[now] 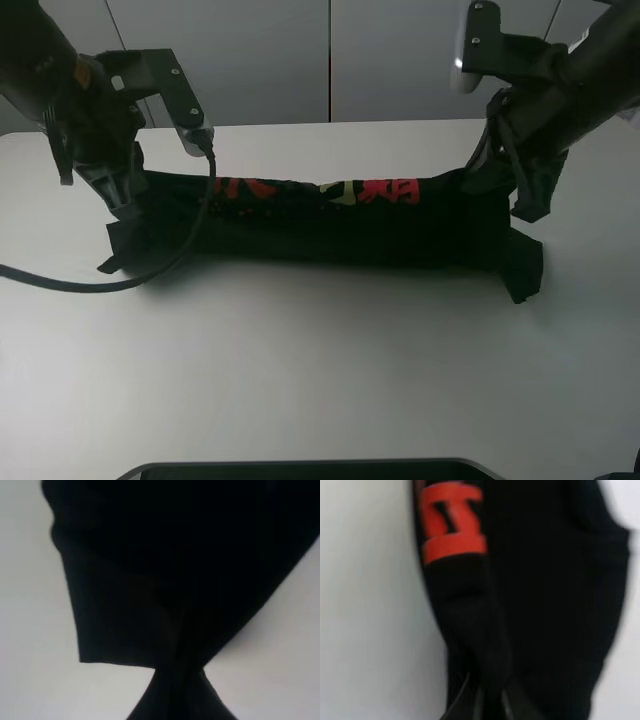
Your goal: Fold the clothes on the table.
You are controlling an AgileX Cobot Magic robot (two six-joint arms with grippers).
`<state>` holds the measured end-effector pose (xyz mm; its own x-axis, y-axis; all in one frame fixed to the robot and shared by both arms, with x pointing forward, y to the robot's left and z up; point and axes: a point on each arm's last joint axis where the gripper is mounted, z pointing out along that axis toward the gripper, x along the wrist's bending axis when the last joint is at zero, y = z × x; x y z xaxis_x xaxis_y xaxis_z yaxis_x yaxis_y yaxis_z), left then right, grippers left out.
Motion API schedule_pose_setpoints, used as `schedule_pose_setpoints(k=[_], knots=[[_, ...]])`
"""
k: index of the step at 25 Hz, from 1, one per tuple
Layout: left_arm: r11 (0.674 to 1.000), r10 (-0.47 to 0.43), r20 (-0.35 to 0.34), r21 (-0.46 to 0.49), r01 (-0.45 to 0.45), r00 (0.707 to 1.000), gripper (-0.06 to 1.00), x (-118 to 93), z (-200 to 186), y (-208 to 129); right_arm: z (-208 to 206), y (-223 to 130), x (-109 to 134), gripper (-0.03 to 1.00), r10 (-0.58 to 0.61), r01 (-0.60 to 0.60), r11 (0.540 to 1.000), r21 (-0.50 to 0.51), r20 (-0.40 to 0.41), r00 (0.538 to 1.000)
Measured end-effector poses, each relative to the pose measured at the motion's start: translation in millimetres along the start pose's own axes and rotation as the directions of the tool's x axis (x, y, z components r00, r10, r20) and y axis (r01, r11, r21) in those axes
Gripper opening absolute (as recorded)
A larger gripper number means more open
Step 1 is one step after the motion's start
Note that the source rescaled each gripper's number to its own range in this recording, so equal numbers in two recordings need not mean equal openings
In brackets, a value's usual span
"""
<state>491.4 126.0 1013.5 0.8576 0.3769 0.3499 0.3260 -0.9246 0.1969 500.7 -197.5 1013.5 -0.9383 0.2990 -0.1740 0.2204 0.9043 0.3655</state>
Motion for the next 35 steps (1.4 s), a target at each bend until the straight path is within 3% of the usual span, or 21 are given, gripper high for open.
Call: schedule_pose_setpoints(k=[3,6,13,18,20,21,24,25,26,29,35], knots=[[0.997,-0.051,-0.077,-0.053,0.046,0.996,0.00,7.2,0.2,4.8,0.0,3.4,-9.8,0.00,0.055,-0.051,0.998,-0.043,0.103,0.993],[0.995,-0.075,-0.104,-0.068,0.068,0.992,0.00,9.7,5.9,7.9,9.5,2.9,-15.7,0.00,0.075,-0.070,0.997,-0.041,0.127,0.989],[0.968,-0.207,-0.107,-0.169,0.187,0.972,0.00,30.7,48.2,11.4,50.7,-2.2,-33.1,0.00,0.215,-0.211,0.977,-0.039,0.178,0.960],[0.958,-0.256,-0.091,-0.158,0.240,0.962,0.01,41.3,80.4,3.0,80.7,-9.9,-37.8,0.01,0.295,-0.298,0.955,-0.012,0.175,0.939],[0.951,-0.283,-0.081,-0.152,0.269,0.956,0.11,42.6,90.4,0.6,85.8,-10.0,-41.8,0.09,0.346,-0.345,0.938,-0.041,0.204,0.916],[0.947,-0.297,-0.078,-0.154,0.283,0.952,0.20,43.0,92.1,0.4,87.1,-9.6,-43.5,0.17,0.370,-0.366,0.929,-0.059,0.215,0.904],[0.928,-0.340,-0.072,-0.189,0.322,0.938,0.70,45.2,93.2,2.0,86.8,-8.1,-46.9,0.60,0.413,-0.401,0.911,-0.099,0.238,0.879],[0.915,-0.364,-0.066,-0.211,0.344,0.929,0.87,45.7,92.8,3.7,86.7,-8.0,-47.2,0.79,0.430,-0.417,0.903,-0.106,0.239,0.870],[0.905,-0.384,-0.061,-0.225,0.362,0.921,0.94,46.1,92.5,4.9,86.7,-8.0,-47.3,0.89,0.452,-0.438,0.892,-0.113,0.237,0.860],[0.866,-0.462,-0.039,-0.232,0.442,0.886,0.96,46.1,92.5,5.1,87.0,-8.6,-46.0,0.99,0.541,-0.527,0.841,-0.123,0.216,0.813],[0.766,-0.642,-0.013,-0.054,0.641,0.767,0.95,48.2,85.6,0.4,82.8,-7.3,-43.2,1.00,0.740,-0.741,0.669,-0.062,0.148,0.656]])
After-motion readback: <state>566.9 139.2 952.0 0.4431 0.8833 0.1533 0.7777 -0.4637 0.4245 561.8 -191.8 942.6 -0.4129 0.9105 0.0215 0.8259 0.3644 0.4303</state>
